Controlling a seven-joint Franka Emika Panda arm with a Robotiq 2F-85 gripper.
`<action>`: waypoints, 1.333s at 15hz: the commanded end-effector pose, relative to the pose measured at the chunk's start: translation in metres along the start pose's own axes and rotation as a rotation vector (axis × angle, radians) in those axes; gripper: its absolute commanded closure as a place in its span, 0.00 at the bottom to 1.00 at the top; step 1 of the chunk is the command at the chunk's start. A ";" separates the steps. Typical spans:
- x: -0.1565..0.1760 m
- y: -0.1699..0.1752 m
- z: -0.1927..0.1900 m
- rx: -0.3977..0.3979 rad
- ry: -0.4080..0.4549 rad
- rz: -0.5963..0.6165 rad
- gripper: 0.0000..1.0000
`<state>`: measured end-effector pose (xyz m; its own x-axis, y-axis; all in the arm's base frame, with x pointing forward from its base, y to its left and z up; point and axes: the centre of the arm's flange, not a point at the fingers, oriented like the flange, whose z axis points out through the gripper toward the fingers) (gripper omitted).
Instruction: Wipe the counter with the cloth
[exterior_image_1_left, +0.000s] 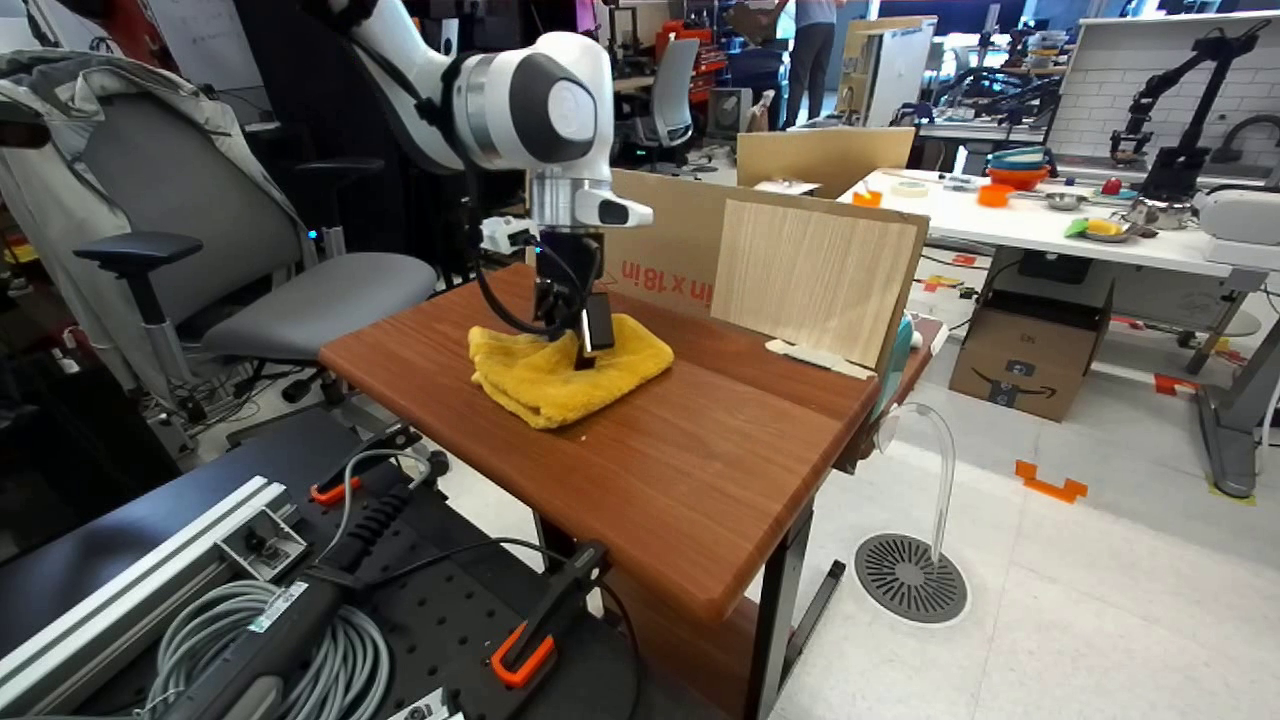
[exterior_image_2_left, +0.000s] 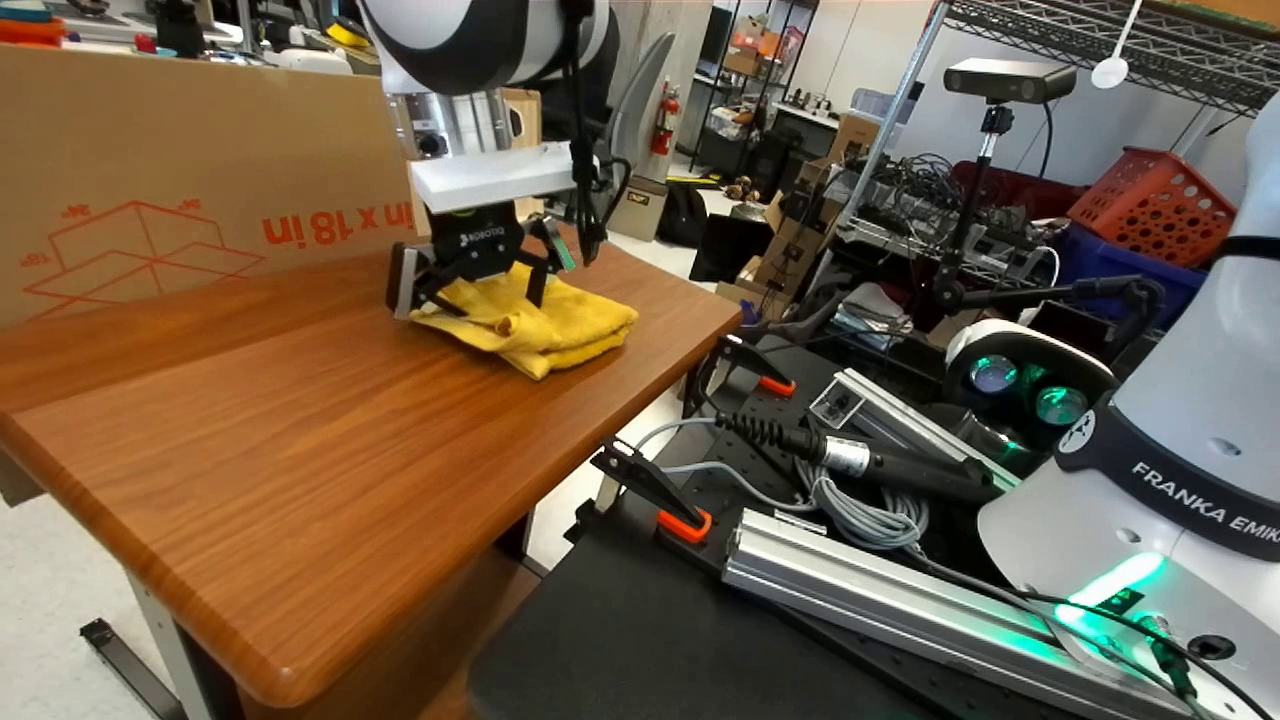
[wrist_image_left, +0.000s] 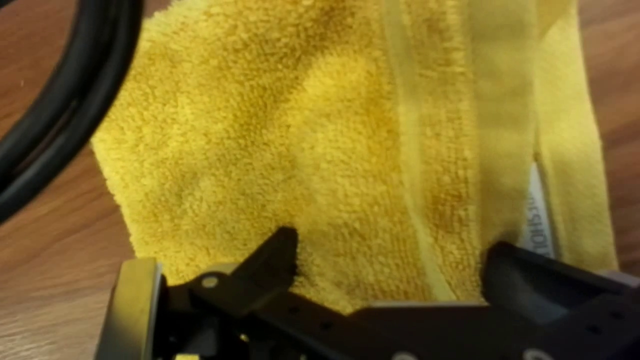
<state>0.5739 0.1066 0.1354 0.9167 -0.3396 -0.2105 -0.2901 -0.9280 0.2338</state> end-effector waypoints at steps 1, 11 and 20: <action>-0.050 -0.033 0.027 -0.091 -0.008 -0.172 0.00; -0.075 -0.096 -0.034 -0.132 0.035 -0.291 0.00; -0.050 -0.120 -0.010 0.000 0.032 -0.294 0.00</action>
<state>0.5450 0.2498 0.1499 0.9711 -0.0267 -0.2373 0.0281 -0.9741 0.2245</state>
